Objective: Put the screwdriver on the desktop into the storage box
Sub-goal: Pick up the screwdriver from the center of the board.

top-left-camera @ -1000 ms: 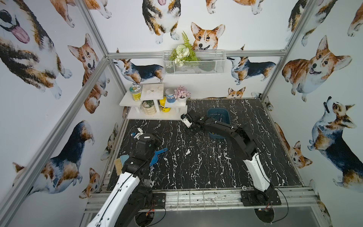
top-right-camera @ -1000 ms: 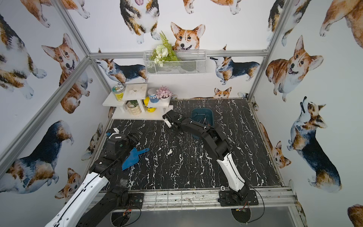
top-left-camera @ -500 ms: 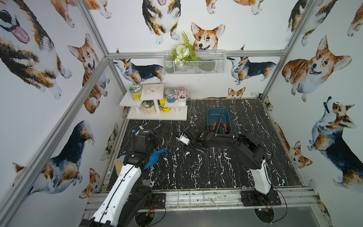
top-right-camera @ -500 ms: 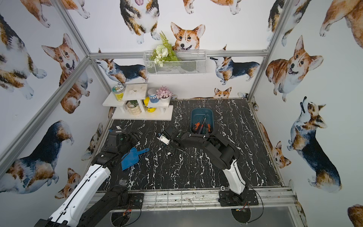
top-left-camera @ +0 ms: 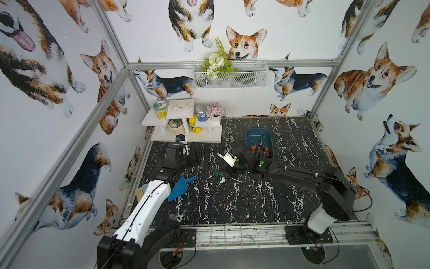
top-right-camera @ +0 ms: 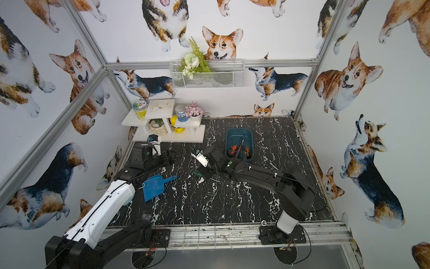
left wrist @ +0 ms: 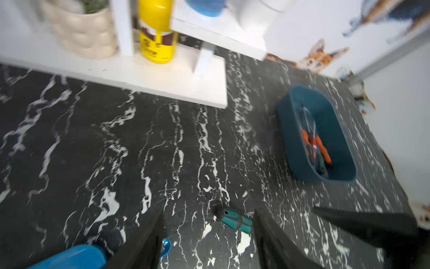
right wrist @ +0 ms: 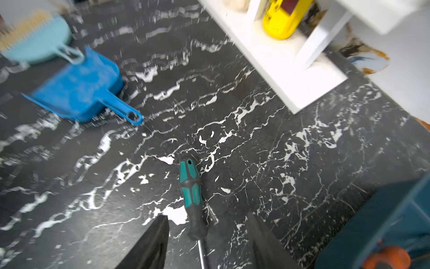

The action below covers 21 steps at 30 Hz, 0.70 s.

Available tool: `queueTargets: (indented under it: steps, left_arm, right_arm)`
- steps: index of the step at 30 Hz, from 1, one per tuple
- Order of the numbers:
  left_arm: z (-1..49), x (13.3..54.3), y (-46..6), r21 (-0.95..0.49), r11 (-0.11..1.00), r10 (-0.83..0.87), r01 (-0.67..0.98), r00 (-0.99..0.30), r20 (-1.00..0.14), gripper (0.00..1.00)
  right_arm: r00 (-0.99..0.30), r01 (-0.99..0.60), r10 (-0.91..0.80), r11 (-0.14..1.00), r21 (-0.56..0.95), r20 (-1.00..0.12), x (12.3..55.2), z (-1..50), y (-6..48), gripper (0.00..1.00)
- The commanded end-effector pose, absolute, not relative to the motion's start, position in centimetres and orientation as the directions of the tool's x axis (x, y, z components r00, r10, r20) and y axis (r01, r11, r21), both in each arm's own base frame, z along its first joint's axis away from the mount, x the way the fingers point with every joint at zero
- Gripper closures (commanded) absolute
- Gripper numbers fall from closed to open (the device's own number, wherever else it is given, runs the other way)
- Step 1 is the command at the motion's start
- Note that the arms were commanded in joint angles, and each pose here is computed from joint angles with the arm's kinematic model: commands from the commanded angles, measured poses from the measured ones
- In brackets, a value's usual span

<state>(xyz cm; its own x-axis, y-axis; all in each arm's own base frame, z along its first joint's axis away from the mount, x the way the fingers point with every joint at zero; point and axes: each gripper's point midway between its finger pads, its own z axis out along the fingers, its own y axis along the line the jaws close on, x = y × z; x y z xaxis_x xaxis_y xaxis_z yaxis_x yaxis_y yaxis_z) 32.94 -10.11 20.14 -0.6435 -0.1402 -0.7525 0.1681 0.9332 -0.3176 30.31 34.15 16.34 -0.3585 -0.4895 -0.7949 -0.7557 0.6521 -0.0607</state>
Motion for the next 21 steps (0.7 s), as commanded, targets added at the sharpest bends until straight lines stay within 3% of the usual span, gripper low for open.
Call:
queueTargets:
  steps: [1,4,7,12,16,21]
  left_arm:
    - [20.6,32.5,-14.8,-0.101,0.832,0.245,0.545,-0.525,-0.815,0.34]
    - [18.2,31.6,-17.8,0.098,0.675,0.542,0.731,-0.402,-0.738,0.31]
    - [15.8,31.2,-19.4,0.194,0.509,0.711,0.838,-0.282,-0.644,0.29]
    - [11.4,31.0,-20.8,0.217,0.297,0.862,0.93,-0.164,-0.479,0.23]
    - [7.7,30.3,-20.2,0.219,0.168,0.946,0.961,-0.095,-0.309,0.2]
    - [6.2,29.8,-21.9,0.175,0.108,0.951,0.979,-0.051,-0.305,0.19]
  right_arm:
    - [-0.457,-0.618,-0.179,0.769,0.166,-0.871,30.9,19.5,31.8,0.41]
    - [-0.537,-0.46,0.027,0.828,0.32,-0.843,31.4,19.3,26.5,0.41]
    - [-0.536,-0.375,0.141,0.844,0.384,-0.833,31.4,19.9,22.3,0.4]
    - [-0.487,-0.282,0.19,0.889,0.359,-0.852,31.0,21.4,17.6,0.32]
    - [-0.474,-0.221,0.19,0.92,0.325,-0.86,30.4,21.1,15.6,0.32]
    - [-0.47,-0.199,0.225,0.915,0.351,-0.854,29.4,20.9,14.7,0.31]
